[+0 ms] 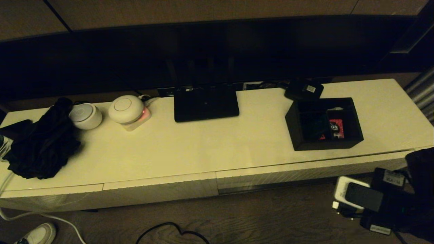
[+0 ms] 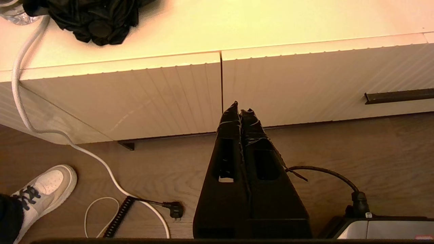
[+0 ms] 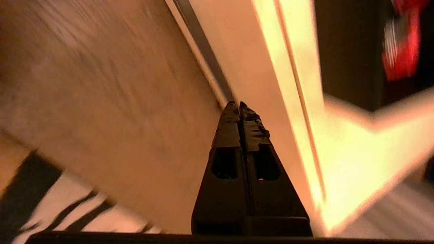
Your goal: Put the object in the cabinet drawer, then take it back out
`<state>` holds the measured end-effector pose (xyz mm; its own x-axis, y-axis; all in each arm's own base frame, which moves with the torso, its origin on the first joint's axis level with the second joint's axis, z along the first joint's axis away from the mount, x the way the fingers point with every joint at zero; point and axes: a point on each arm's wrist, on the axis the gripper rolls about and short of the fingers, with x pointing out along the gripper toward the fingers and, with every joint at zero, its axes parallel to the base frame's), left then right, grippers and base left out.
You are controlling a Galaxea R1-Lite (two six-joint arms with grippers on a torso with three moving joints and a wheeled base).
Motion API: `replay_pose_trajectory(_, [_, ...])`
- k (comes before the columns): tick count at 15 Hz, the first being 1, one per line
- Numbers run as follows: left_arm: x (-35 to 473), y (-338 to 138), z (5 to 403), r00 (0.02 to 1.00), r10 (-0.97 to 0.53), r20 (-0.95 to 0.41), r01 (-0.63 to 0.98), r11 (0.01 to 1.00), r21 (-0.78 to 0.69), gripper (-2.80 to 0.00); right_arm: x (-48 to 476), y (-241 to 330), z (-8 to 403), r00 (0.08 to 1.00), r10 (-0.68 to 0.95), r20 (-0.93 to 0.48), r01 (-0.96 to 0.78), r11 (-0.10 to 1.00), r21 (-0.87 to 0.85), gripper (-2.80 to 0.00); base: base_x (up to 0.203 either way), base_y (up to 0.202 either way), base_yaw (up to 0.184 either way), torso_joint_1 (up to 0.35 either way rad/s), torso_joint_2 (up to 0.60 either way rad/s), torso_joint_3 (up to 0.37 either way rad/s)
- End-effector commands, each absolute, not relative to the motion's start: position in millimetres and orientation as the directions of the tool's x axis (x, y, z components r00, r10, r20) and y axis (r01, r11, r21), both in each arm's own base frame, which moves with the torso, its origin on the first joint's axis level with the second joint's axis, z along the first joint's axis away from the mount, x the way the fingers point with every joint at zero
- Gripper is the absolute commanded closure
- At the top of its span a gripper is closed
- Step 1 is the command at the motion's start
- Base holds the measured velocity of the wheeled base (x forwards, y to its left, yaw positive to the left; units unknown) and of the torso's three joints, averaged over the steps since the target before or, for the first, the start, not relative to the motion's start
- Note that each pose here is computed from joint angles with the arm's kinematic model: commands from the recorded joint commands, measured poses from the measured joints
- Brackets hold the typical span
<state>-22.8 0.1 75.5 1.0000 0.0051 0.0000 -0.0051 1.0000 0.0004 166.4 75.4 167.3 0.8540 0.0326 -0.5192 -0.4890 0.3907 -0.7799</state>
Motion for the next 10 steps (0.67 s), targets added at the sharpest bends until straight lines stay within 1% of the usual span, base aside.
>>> replay_pose_trajectory(1, [-23, 0, 75, 1.0, 0.005, -0.003, -0.005, 1.0, 0.0, 0.0, 138, 48, 191, 0.843, -0.048, -0.536, -0.454, 0.471, -0.756, 0.0, 0.0, 0.0, 0.0, 0.0, 0.0, 0.0])
replay_pose_trajectory(4, [-23, 0, 75, 1.0, 0.006, -0.003, -0.006, 1.0, 0.0, 0.0, 103, 17, 202, 0.756, -0.175, -0.631, -0.459, 0.545, -0.701, 0.0, 0.0, 0.0, 0.0, 0.0, 0.0, 0.0])
replay_pose_trajectory(6, [-23, 0, 75, 1.0, 0.006, -0.003, -0.006, 1.0, 0.0, 0.0, 75, 1, 208, 0.717, -0.258, -0.647, -0.399, 0.61, -0.685, 0.0, 0.0, 0.0, 0.0, 0.0, 0.0, 0.0])
replay_pose_trajectory(8, [-23, 0, 75, 1.0, 0.006, -0.003, -0.006, 1.0, 0.0, 0.0, 50, -8, 212, 0.713, -0.342, -0.612, -0.28, 0.661, -0.696, 0.0, 0.0, 0.0, 0.0, 0.0, 0.0, 0.0])
replay_pose_trajectory(10, [-23, 0, 75, 1.0, 0.006, -0.003, -0.006, 1.0, 0.0, 0.0, 27, -9, 213, 0.75, -0.367, -0.551, -0.16, 0.707, -0.689, 0.0, 0.0, 0.0, 0.0, 0.0, 0.0, 0.0])
